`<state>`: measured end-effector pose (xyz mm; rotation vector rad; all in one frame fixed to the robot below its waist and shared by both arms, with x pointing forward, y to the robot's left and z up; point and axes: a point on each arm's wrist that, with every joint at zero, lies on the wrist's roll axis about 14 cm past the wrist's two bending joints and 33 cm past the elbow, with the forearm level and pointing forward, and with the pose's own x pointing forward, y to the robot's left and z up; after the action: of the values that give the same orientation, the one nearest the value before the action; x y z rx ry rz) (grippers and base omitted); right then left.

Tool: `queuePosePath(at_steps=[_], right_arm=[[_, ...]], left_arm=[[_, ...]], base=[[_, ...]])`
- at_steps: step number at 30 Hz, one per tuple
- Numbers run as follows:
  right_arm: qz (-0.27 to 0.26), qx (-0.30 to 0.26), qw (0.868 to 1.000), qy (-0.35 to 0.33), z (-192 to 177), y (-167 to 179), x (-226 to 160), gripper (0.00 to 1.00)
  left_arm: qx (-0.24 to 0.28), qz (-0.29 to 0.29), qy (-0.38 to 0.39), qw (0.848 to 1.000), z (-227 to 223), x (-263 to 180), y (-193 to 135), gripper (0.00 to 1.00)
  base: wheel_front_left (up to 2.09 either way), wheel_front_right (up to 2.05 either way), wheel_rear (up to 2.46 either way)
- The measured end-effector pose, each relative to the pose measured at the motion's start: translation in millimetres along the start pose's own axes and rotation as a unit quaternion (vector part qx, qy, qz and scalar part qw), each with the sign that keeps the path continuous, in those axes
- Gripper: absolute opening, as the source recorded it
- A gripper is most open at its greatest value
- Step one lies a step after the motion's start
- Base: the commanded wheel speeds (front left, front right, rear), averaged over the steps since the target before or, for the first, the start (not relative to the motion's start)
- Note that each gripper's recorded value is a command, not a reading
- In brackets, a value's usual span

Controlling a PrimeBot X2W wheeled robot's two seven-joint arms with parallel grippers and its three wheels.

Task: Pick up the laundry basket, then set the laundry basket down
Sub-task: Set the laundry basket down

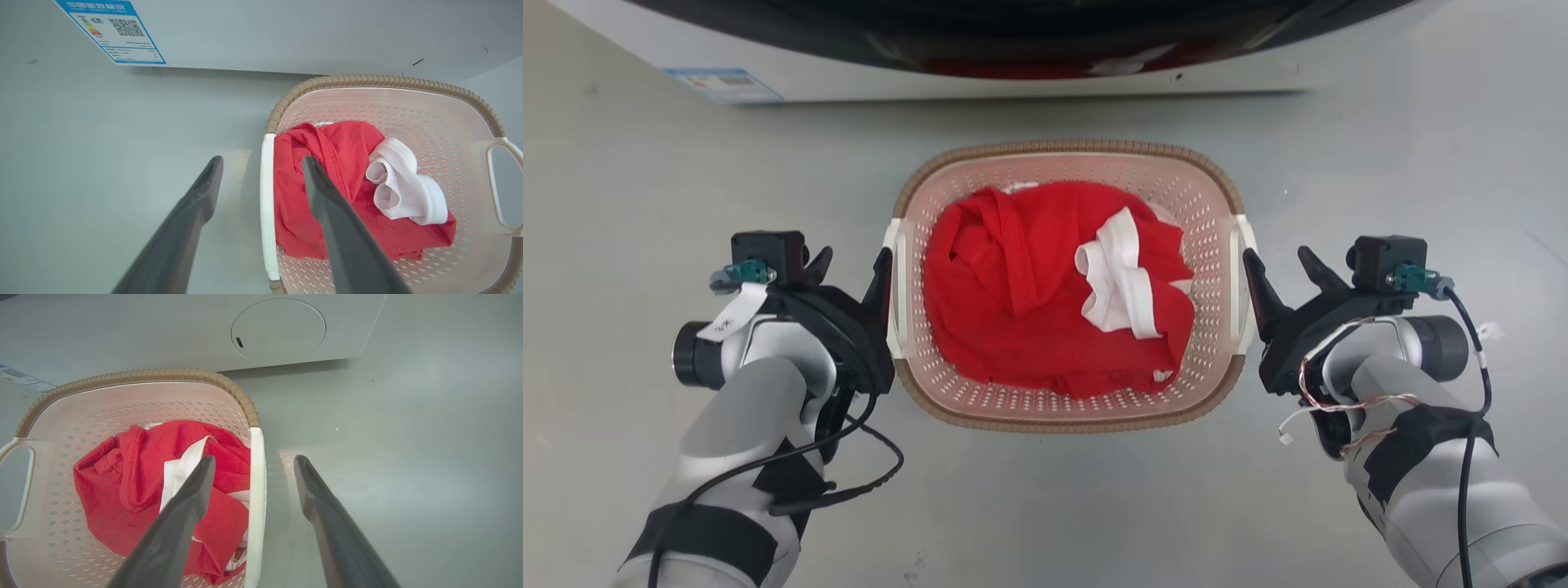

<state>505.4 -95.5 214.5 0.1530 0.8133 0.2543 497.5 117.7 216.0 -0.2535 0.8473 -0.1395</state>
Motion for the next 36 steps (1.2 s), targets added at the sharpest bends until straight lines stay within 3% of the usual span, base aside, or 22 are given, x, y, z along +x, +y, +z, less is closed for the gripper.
queuePosePath(at_steps=[15,36], right_arm=[[-0.016,0.0,0.998,-0.066,41.0,7.6,-60.9,1.0],[-0.029,-0.005,0.99,-0.137,45.6,31.1,-150.3,1.0]], left_arm=[[0.023,0.002,-0.073,0.997,40.0,-61.3,-7.5,1.0],[0.039,-0.005,-0.151,0.988,40.3,-152.2,-28.4,1.0]], base=[[0.0,0.0,0.0],[0.0,0.0,0.0]])
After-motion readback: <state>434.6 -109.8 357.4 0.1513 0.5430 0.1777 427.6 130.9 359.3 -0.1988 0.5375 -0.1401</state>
